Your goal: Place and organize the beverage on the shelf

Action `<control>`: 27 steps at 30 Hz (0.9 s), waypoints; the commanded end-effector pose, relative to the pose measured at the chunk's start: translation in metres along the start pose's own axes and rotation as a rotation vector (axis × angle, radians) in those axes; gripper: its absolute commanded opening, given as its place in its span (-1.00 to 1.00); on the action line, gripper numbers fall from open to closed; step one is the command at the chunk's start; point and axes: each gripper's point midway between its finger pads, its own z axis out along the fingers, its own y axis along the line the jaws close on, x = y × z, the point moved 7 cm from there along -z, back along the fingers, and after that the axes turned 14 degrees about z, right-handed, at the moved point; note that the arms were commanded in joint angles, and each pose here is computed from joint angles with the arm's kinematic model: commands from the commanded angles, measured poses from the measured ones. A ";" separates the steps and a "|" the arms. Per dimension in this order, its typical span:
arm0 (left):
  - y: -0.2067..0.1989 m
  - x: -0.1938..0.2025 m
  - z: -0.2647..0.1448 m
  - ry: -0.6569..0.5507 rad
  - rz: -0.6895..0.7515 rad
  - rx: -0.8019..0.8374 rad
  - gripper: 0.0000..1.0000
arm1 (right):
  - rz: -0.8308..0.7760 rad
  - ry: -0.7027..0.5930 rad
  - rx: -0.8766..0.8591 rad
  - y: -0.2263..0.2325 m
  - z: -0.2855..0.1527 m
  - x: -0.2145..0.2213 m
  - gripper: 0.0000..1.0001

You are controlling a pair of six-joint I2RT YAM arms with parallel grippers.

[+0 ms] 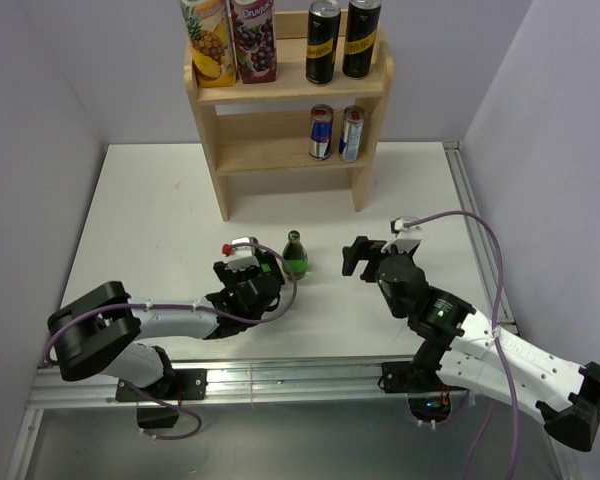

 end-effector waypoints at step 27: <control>-0.005 0.018 0.064 -0.056 0.140 -0.147 0.79 | 0.003 0.017 0.008 -0.006 0.001 0.011 1.00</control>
